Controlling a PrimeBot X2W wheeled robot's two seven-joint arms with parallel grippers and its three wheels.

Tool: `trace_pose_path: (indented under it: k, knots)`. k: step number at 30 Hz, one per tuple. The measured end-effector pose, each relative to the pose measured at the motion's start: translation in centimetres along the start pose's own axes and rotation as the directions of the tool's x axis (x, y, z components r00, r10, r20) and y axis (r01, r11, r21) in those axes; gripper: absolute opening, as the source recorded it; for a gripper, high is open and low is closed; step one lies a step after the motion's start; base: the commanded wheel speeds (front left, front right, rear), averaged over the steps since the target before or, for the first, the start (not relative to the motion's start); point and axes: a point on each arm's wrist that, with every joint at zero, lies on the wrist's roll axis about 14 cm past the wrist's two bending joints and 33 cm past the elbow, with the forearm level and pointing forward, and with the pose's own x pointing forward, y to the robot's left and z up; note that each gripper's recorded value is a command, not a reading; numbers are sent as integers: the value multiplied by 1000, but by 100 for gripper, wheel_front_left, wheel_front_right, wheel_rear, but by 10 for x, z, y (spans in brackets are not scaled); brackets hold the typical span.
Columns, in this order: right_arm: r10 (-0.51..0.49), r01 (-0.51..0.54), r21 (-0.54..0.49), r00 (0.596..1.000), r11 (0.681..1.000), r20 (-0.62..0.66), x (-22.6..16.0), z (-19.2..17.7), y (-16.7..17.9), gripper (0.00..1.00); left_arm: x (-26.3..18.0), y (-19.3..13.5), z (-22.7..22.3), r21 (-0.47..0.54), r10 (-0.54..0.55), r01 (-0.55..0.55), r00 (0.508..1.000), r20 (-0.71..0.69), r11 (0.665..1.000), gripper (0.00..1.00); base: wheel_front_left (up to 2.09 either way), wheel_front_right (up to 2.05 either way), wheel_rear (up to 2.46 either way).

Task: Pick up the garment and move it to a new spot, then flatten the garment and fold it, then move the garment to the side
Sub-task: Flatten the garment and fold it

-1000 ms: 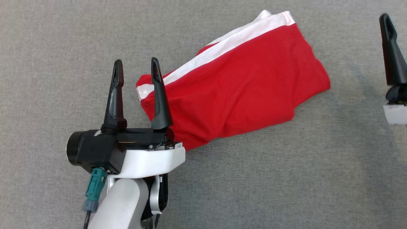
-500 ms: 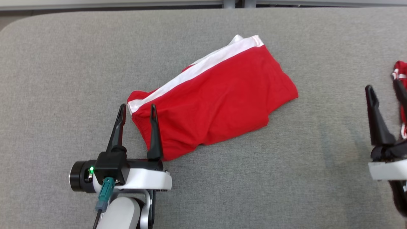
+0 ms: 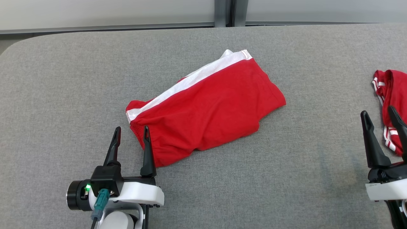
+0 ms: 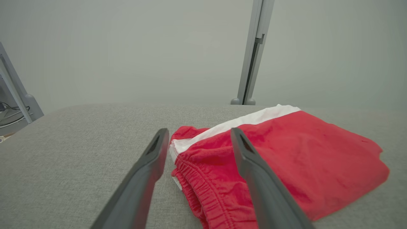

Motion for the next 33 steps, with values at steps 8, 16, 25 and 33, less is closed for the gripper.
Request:
trace_pose_path:
  k: [8,16,25,33]
  knots:
    - [-18,18,-10,1000,1000,6,0,2,-7,100,1,2,2,0,18,-18,1000,5,1000,100,0,0,0]
    - [-34,34,-8,999,999,3,2,0,-12,100,4,-1,6,-20,22,-22,1000,17,1000,100,0,0,0]
    - [50,-52,-25,996,998,-71,41,-27,-6,100,21,-13,22,-60,20,-16,998,65,998,100,0,0,0]
    - [213,-213,27,953,977,-216,90,-86,34,100,32,-11,29,-74,53,-47,995,85,996,100,0,0,0]
